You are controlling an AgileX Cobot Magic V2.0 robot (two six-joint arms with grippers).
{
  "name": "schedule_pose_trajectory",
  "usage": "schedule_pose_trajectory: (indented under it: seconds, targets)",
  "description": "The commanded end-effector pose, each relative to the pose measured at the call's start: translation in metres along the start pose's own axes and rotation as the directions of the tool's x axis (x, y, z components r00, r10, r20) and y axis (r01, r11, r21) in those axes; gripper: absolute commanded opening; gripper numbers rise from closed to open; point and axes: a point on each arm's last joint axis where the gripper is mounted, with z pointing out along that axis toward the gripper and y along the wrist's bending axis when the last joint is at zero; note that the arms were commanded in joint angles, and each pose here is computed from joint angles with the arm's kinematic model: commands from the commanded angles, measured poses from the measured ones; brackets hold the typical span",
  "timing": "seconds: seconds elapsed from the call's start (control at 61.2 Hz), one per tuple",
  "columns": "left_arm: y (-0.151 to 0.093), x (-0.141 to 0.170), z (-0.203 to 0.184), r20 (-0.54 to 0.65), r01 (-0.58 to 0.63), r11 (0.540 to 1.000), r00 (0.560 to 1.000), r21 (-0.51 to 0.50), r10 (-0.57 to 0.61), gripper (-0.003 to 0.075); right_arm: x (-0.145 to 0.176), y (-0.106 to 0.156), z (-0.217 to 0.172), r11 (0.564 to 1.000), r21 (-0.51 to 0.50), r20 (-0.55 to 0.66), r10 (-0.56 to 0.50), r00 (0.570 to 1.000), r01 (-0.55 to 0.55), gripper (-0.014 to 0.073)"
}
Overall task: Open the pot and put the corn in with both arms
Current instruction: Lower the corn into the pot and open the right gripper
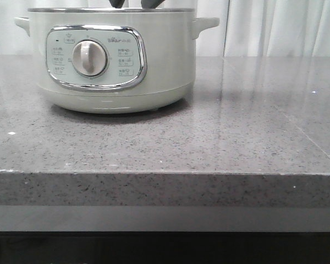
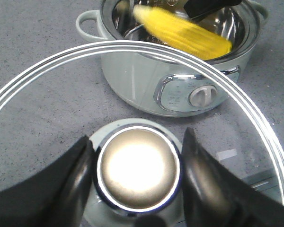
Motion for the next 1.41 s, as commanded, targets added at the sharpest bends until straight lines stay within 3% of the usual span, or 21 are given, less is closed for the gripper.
schedule_pose_trajectory:
  seconds: [0.0, 0.262, 0.589, 0.736, 0.899, 1.177, 1.39]
  targets:
    - [-0.002, -0.021, -0.01, 0.175, 0.007, 1.0, 0.984, 0.023, -0.011, 0.0221, -0.019, 0.012, -0.038, 1.0, -0.015, 0.142, -0.016, 0.99, 0.019, 0.0472]
    - [-0.002, -0.021, -0.01, 0.175, 0.007, 1.0, 0.984, 0.023, -0.011, 0.0221, -0.02, 0.009, -0.042, 1.0, 0.003, 0.153, -0.024, 0.988, 0.024, 0.0437]
    - [-0.002, -0.021, -0.01, 0.175, 0.007, 1.0, 0.984, 0.023, -0.011, 0.0221, -0.023, 0.01, -0.05, 1.0, 0.007, 0.183, -0.026, 0.983, 0.026, 0.0043]
    - [-0.002, -0.021, -0.01, 0.175, 0.007, 1.0, 0.984, 0.023, -0.011, 0.0221, -0.025, 0.01, -0.052, 1.0, 0.009, 0.197, -0.027, 0.98, 0.025, -0.0045]
    - [-0.002, -0.021, -0.01, 0.175, 0.007, 1.0, 0.984, 0.023, -0.011, 0.0221, -0.027, -0.002, -0.065, 0.995, 0.088, 0.211, -0.06, 0.976, 0.043, -0.0092]
    - [-0.002, -0.021, -0.01, 0.175, 0.007, 1.0, 0.984, 0.023, -0.011, 0.0221, -0.023, -0.032, -0.136, 0.96, 0.277, 0.228, -0.091, 0.969, 0.025, -0.0116]
    - [-0.002, -0.021, -0.01, 0.175, 0.007, 1.0, 0.984, 0.023, -0.011, 0.0221, 0.014, -0.059, -0.185, 0.917, 0.39, 0.241, -0.017, 0.97, -0.08, -0.0116]
